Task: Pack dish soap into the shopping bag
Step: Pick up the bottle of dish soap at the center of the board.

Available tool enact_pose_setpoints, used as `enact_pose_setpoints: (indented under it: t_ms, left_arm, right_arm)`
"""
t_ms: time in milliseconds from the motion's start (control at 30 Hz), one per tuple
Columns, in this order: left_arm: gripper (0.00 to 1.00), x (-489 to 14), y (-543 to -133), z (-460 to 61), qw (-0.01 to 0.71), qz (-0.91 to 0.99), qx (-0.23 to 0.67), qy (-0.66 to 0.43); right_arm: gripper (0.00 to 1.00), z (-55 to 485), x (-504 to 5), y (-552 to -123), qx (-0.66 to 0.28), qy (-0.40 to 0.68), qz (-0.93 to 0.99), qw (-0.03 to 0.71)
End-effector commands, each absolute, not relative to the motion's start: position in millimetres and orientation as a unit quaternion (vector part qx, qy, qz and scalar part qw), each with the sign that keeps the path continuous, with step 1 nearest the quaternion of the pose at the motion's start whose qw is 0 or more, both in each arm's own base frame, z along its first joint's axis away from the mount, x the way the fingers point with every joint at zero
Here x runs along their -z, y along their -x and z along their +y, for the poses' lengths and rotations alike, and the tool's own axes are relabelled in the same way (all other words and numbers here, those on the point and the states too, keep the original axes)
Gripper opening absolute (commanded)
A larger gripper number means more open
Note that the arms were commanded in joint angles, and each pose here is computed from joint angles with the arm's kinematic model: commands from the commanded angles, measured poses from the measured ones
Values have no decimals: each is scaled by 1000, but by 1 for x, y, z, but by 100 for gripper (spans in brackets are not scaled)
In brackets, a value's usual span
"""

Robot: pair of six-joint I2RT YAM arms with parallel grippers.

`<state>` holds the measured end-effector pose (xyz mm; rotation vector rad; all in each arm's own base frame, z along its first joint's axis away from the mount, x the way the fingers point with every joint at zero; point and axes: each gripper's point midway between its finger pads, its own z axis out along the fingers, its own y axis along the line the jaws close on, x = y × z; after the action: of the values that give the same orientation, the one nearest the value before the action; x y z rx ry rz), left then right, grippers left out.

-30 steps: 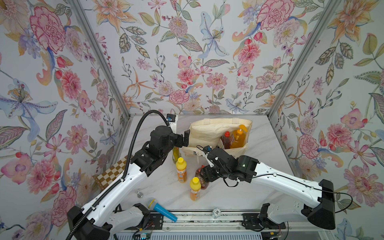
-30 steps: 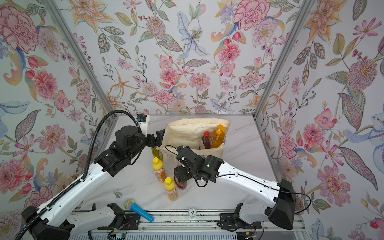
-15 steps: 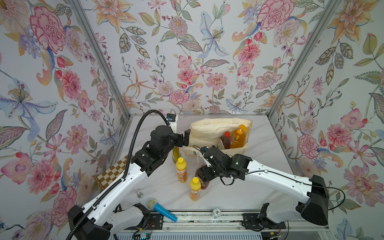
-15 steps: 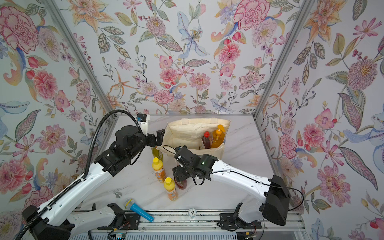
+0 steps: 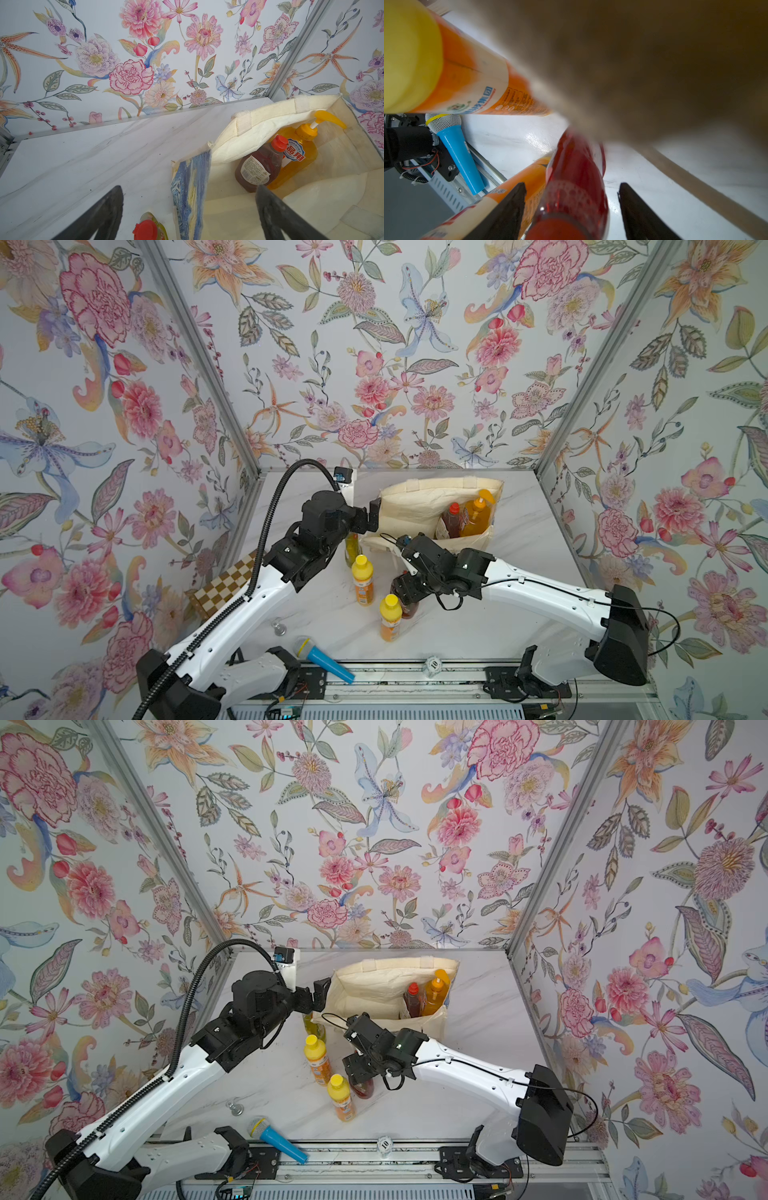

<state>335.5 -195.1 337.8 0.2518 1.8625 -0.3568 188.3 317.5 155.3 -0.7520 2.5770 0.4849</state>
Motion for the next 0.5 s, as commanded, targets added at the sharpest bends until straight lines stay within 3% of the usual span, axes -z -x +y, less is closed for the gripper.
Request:
enact_pose_setpoints:
  t_ms: [0,467]
  left_arm:
    - [99,-330,-338,-195,573,799,149,-104]
    - [99,-326,-338,-195,569,802,149,-105]
  right_arm:
    - [72,314,-145,-195,-150,276,924,217]
    - [68,312,-120,-200,-120,282,928,212]
